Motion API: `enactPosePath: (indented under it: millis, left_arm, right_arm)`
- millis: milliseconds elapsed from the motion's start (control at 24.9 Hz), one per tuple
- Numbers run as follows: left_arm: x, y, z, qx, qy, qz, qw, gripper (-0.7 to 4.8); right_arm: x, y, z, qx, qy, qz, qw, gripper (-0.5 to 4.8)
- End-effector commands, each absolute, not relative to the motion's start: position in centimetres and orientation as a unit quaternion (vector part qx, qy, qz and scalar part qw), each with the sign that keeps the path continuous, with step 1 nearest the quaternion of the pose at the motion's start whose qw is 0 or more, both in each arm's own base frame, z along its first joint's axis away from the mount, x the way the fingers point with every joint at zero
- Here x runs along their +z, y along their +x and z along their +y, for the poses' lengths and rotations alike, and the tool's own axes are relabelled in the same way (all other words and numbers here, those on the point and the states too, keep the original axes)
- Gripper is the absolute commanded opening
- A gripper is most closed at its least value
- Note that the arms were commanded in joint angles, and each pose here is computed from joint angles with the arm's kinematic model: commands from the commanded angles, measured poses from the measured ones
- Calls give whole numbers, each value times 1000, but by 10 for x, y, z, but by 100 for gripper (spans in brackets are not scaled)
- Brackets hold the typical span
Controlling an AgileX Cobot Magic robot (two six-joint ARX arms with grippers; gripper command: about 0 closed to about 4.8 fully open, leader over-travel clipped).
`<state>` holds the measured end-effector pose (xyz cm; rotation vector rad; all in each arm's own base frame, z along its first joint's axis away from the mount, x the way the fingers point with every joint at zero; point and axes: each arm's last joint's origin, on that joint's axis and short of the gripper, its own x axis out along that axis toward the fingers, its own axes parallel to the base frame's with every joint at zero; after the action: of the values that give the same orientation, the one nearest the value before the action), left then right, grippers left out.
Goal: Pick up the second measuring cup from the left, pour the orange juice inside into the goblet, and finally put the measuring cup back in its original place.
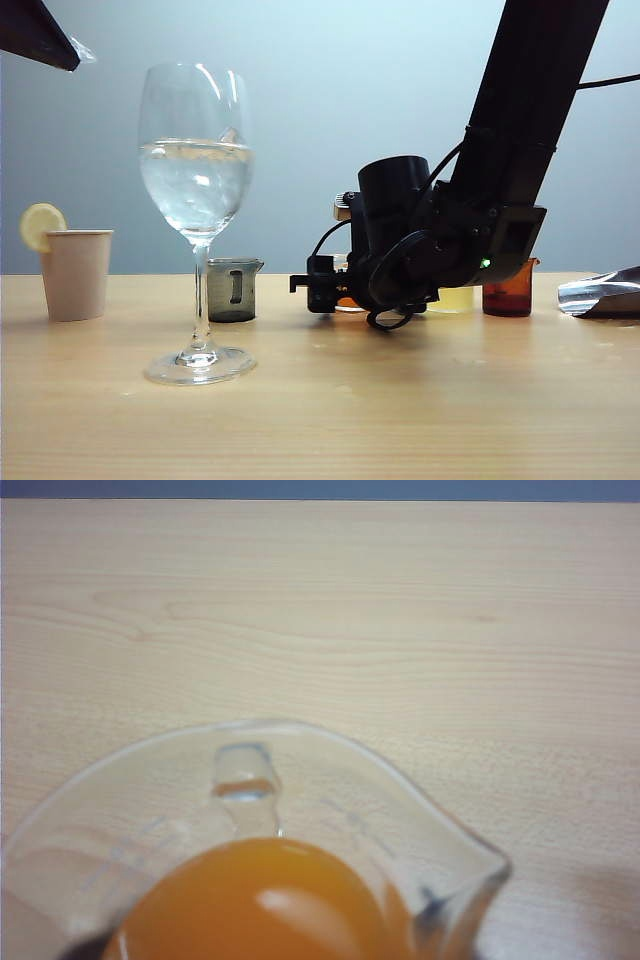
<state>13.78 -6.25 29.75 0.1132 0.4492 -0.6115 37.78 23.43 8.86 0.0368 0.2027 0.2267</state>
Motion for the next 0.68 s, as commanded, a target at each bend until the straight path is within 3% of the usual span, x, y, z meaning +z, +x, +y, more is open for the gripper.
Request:
enactPosePath:
  millis: [40, 361, 522, 682]
  left_arm:
    - [299, 137, -62, -301, 56, 213, 928, -5]
    - [305, 128, -59, -301, 54, 190, 933, -5]
    - [310, 120, -56, -305, 47, 171, 936, -5]
    - [312, 115, -56, -322, 43, 173, 930, -5]
  right_arm:
    - [88, 378, 235, 115, 17, 101, 988, 222]
    - [111, 378, 237, 142, 30, 80, 986, 220]
    - [143, 376, 237, 161, 39, 58, 984, 220]
    - [177, 366, 235, 207, 16, 93, 974, 220]
